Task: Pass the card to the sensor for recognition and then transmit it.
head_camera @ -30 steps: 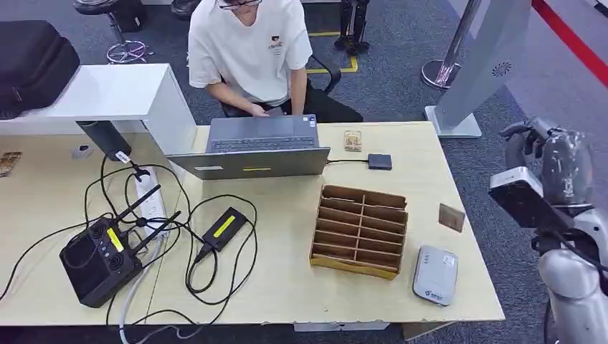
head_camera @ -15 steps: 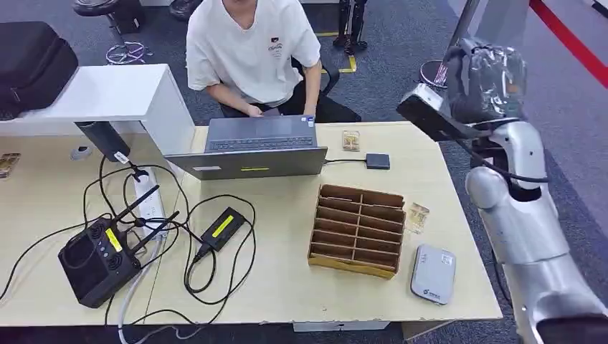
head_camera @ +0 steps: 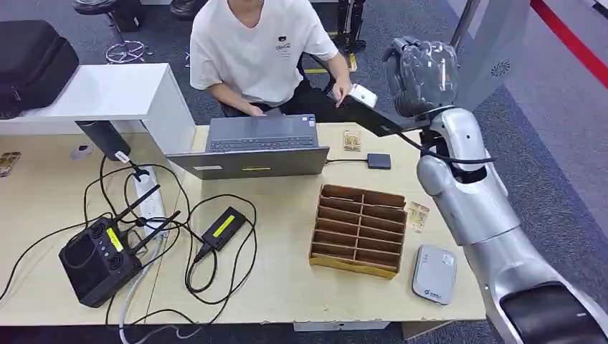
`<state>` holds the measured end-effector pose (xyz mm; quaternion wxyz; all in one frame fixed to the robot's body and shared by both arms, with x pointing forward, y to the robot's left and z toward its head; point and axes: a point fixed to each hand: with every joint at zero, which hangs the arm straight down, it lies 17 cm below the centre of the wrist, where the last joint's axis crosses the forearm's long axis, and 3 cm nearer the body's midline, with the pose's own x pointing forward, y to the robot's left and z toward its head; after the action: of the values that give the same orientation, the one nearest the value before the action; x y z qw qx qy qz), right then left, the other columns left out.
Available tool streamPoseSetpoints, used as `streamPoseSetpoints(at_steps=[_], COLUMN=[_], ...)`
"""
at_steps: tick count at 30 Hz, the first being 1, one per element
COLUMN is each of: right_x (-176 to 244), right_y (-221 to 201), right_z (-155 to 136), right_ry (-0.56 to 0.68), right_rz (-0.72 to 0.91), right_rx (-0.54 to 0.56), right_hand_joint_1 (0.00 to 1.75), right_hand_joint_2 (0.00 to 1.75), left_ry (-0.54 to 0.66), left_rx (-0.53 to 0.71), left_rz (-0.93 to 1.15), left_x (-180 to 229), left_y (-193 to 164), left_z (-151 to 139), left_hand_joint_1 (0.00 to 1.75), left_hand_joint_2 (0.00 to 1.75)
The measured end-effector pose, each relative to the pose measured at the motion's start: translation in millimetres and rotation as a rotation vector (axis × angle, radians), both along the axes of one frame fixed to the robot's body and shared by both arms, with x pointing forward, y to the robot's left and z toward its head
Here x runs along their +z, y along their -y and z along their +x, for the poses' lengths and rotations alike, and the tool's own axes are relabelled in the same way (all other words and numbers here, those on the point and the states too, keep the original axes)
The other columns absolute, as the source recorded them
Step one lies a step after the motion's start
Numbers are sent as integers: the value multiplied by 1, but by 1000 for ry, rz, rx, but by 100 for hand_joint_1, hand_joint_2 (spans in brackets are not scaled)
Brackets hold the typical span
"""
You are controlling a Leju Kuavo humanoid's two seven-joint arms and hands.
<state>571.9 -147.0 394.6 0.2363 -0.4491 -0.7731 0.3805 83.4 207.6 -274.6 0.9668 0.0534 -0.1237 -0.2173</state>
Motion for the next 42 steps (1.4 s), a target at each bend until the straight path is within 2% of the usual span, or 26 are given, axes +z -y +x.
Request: streamPoseSetpoints(at_steps=[6,19,27,39,42], right_x=[2,-4,-15,-18,-29], right_y=[5,49,86,92,107], right_z=[2,4,-16,-22,-46], right_ry=[-13,-24,-8,-3,15], right_rz=[31,84,151,162,191], right_rx=[3,-40,-36,-36,-21], right_hand_joint_1=[0,0,0,0,0], right_hand_joint_2=[175,175,175,175,175], left_ry=[-2,-14,-26,-26,-31], left_rx=[3,18,39,43,64], left_rz=[-14,7,9,11,15], left_x=[0,-1,-1,-1,-2], left_y=[1,-3,-4,-5,-6], left_z=[-1,-3,-6,-6,-6], left_hand_joint_1=[0,0,0,0,0], left_hand_joint_2=[175,175,175,175,175])
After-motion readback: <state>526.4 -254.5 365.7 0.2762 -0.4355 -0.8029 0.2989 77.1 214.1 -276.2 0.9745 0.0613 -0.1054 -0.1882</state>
